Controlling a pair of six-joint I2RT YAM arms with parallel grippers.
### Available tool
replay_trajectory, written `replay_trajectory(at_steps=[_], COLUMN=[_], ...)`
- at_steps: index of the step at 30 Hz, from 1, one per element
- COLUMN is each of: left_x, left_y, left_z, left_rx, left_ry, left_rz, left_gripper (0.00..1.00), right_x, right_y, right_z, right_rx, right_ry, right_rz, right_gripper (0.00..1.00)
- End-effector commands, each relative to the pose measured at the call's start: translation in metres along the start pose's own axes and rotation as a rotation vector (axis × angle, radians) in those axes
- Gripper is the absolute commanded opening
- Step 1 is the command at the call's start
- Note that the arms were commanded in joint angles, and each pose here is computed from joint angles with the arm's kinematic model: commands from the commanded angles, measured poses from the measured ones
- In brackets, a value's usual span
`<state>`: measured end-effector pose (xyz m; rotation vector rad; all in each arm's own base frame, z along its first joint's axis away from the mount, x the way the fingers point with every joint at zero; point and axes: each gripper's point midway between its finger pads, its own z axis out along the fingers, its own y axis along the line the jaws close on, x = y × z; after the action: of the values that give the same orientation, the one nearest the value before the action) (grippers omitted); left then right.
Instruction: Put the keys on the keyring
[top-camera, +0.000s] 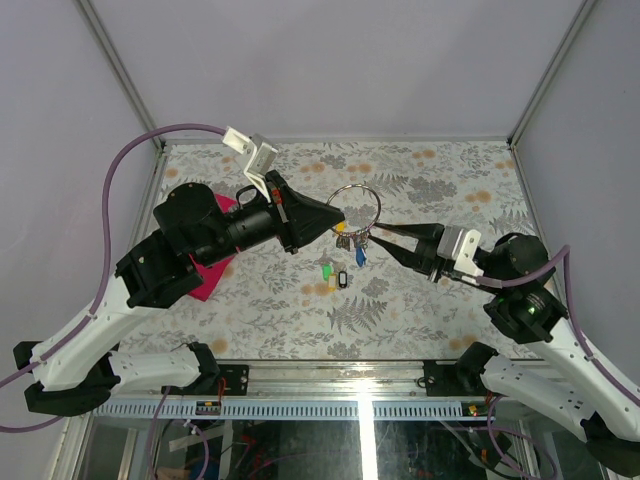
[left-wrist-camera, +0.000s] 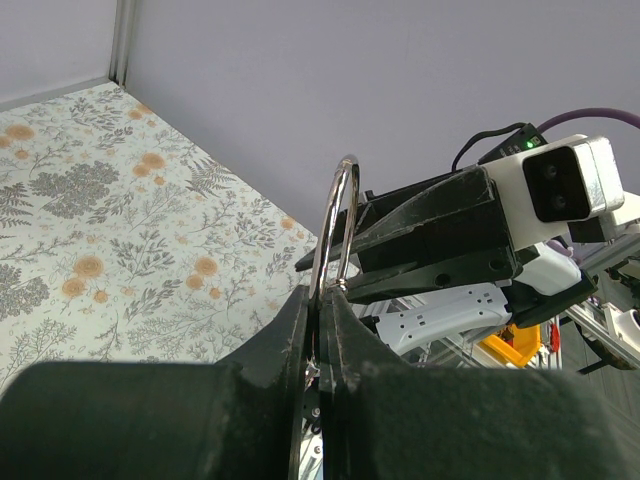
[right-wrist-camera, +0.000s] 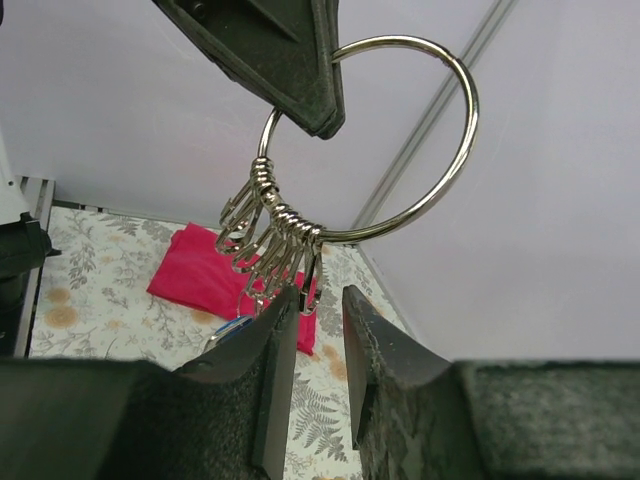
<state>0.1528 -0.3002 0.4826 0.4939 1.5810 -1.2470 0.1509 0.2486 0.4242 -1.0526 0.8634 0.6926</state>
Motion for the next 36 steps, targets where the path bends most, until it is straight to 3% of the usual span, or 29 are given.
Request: replay_trajectory(at_steps=[1,10,29,36], left_x=[-0.015,-0.014,-0.014,-0.013], left_y=[-0.009,-0.008,-0.008,-0.007], left_z=[-0.002,0.0,0.002,0.003], left_rx=[0.028,0.028,0.029,0.025], left_ry=[-0.051,-0.047,-0.044,-0.045], left_rz=[0.016,0.017,0.01,0.009], left_gripper=[0.0,0.0,0.0,0.0], right_x=[-0.018,-0.016,-0.016,-0.017], right_y=[-0.013,-0.017,-0.015,-0.02], right_z=[0.001,0.002,0.012,0.007], right_rx=[0.063,0.085,0.079,0.12], right_ry=[-0.062,-0.058,-0.111,-0.118], right_rz=[-0.031,-0.026,0.044,0.035], right_gripper=[0.3,0.28,0.37,0.21])
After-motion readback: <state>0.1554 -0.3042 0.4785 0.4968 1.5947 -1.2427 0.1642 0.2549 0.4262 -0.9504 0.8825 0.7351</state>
